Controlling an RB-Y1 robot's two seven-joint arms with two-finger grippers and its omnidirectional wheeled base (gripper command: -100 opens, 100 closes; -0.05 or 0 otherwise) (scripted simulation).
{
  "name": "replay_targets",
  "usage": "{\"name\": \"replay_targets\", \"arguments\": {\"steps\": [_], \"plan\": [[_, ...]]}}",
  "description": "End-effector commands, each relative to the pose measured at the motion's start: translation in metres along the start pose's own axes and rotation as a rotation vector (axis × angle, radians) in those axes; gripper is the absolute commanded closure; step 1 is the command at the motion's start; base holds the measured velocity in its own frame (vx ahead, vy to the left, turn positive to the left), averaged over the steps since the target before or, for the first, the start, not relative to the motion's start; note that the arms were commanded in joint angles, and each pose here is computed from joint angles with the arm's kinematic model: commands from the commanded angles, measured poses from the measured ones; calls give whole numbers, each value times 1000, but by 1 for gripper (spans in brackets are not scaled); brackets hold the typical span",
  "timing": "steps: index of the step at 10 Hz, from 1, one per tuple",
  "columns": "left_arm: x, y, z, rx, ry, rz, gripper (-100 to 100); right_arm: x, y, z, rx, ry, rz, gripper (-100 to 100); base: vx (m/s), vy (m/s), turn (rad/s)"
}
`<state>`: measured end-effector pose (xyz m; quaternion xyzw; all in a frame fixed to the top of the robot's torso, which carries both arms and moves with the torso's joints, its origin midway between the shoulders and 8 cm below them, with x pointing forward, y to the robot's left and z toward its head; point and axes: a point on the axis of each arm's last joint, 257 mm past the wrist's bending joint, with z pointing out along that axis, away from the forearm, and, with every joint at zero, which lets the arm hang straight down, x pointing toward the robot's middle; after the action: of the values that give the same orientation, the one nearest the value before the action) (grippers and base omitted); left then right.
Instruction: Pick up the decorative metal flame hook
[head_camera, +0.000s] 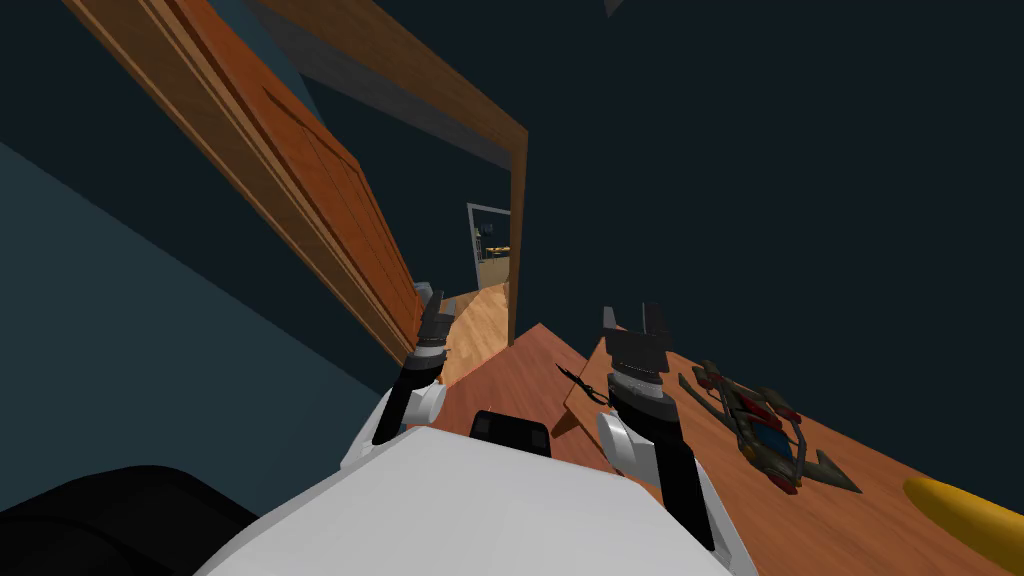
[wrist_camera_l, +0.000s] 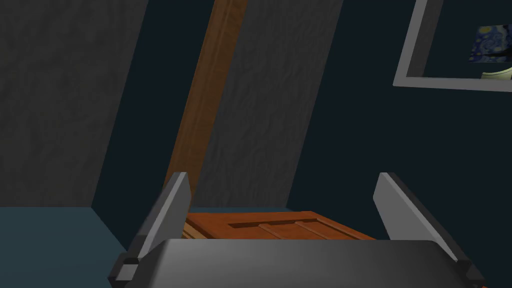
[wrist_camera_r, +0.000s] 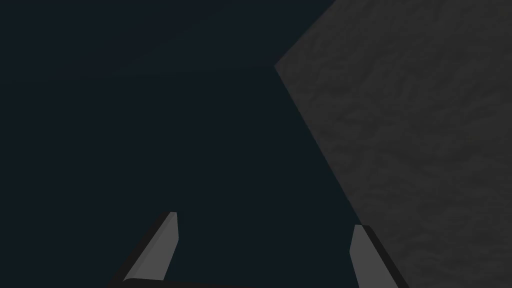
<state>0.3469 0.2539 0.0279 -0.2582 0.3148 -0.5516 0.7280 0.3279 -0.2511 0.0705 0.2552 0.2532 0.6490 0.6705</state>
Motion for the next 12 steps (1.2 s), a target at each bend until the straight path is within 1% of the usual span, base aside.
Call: {"name": "replay_targets", "arguments": {"steps": [1, 3, 6, 9, 11, 12], "plan": [[0, 0, 0, 0, 0, 0, 0, 7, -11, -5, 31, 42, -29, -100, 9, 84, -100], [0, 0, 0, 0, 0, 0, 0, 14, -24, -11, 63, 84, -64, -100, 57, 123, -114], [0, 0, 0, 0, 0, 0, 0, 26, -49, -25, 126, 172, -149, -100, 91, 70, -118], [0, 0, 0, 0, 0, 0, 0, 37, -83, -49, 207, 289, -265, -100, 132, 69, -144], [0, 0, 0, 0, 0, 0, 0, 44, -109, -73, 268, 381, -356, -100, 175, 58, -173], [0, 0, 0, 0, 0, 0, 0, 44, -109, -74, 268, 389, -358, -100, 104, 42, -48]]}}
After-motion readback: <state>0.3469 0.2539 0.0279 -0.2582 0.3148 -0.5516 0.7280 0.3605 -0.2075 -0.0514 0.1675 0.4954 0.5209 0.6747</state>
